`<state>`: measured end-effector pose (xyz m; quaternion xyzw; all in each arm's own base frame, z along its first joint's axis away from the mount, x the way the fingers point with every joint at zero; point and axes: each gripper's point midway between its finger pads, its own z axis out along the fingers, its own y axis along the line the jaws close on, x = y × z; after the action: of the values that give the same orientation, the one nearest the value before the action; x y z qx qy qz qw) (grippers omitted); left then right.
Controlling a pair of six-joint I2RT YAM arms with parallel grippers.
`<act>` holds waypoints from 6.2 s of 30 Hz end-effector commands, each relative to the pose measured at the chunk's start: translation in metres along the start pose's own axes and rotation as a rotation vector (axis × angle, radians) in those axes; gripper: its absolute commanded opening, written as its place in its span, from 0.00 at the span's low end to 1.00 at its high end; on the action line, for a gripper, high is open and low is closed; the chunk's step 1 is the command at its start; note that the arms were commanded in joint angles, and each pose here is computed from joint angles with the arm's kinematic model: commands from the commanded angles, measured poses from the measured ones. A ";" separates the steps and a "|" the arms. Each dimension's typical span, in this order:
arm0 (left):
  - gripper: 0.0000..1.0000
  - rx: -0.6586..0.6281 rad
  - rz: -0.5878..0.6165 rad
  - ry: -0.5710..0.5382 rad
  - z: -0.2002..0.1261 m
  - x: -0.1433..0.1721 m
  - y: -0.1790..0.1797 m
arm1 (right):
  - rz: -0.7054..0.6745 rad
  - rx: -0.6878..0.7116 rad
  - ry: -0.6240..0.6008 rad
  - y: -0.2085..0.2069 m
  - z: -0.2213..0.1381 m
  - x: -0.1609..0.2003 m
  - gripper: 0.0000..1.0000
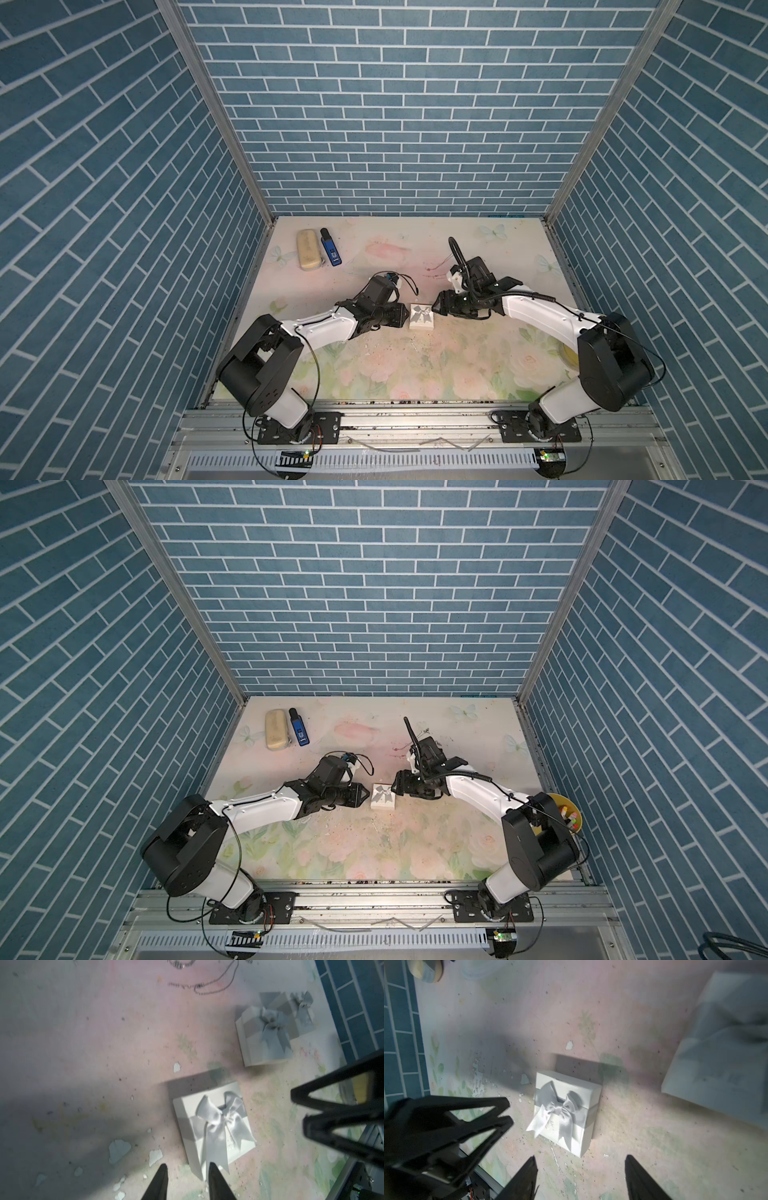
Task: Take the necklace out of the lift-off lid jewelry box
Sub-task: Move the jewelry box to the center of the board, then pick up the jewelry box from the center of the board, then open the lid on the jewelry box.
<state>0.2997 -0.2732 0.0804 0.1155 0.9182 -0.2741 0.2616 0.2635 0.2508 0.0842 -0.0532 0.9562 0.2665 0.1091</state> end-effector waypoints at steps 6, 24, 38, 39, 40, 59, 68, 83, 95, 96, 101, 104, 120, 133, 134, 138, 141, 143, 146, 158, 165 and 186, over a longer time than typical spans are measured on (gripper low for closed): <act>0.32 -0.028 -0.040 0.043 0.023 0.001 0.019 | -0.032 0.122 0.036 -0.001 0.016 0.004 0.76; 0.42 -0.277 0.047 0.075 -0.028 0.031 0.067 | -0.163 0.451 -0.008 0.017 0.032 -0.009 0.99; 0.47 -0.259 0.051 0.055 -0.038 0.033 0.065 | -0.173 0.426 0.081 0.029 0.066 -0.011 0.92; 0.48 -0.268 0.058 0.052 -0.039 0.033 0.066 | -0.172 0.425 0.088 0.028 0.067 -0.010 0.88; 0.48 -0.274 0.064 0.049 -0.041 0.033 0.067 | -0.174 0.422 0.094 0.029 0.068 -0.009 0.83; 1.00 -0.337 0.211 -0.069 -0.073 0.006 0.067 | -0.200 0.421 0.172 0.024 0.077 0.003 0.84; 1.00 -0.208 0.312 -0.160 -0.069 0.004 0.049 | -0.231 0.379 0.174 0.028 0.060 0.002 0.77; 0.86 0.236 0.702 -0.405 -0.050 0.023 -0.036 | -0.103 0.027 0.214 0.025 -0.004 -0.008 0.74; 0.92 0.352 0.835 -0.452 -0.024 0.021 -0.081 | -0.120 -0.150 0.235 0.040 -0.050 -0.004 0.73; 0.91 0.362 0.834 -0.461 -0.023 0.019 -0.084 | -0.121 -0.155 0.237 0.040 -0.052 -0.004 0.73; 0.88 0.385 0.836 -0.458 -0.016 0.011 -0.094 | -0.131 -0.170 0.251 0.039 -0.060 0.001 0.73; 0.88 0.401 0.841 -0.450 -0.014 0.010 -0.099 | -0.131 -0.187 0.255 0.040 -0.063 0.002 0.73; 0.83 0.477 0.820 -0.487 -0.024 0.001 -0.118 | -0.125 -0.222 0.276 0.045 -0.064 0.003 0.72; 0.81 0.516 0.793 -0.503 -0.029 -0.006 -0.127 | -0.125 -0.240 0.289 0.047 -0.063 0.006 0.71; 0.78 0.517 0.794 -0.500 -0.029 -0.006 -0.127 | -0.126 -0.245 0.290 0.048 -0.063 0.006 0.71; 0.75 0.512 0.802 -0.484 -0.027 -0.004 -0.125 | -0.129 -0.252 0.288 0.049 -0.065 0.006 0.71; 0.79 0.508 0.804 -0.477 -0.026 -0.002 -0.124 | -0.130 -0.248 0.292 0.048 -0.066 0.007 0.72; 0.81 0.507 0.806 -0.478 -0.027 -0.002 -0.124 | -0.129 -0.240 0.295 0.046 -0.066 0.007 0.71; 0.81 0.507 0.805 -0.476 -0.027 -0.002 -0.124 | -0.129 -0.239 0.296 0.046 -0.066 0.008 0.71; 0.84 0.496 0.807 -0.460 -0.024 0.000 -0.121 | -0.130 -0.240 0.294 0.046 -0.068 0.008 0.71; 0.87 0.477 0.800 -0.448 -0.019 0.001 -0.117 | -0.130 -0.239 0.294 0.045 -0.069 0.008 0.71; 0.61 0.509 0.805 -0.452 -0.023 0.001 -0.123 | -0.125 -0.248 0.306 0.046 -0.069 0.009 0.73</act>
<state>0.2456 -0.3572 0.1434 0.4530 0.6344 -0.3808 0.4974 0.2432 0.2560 0.1538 -0.1494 0.9219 0.3566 -0.0238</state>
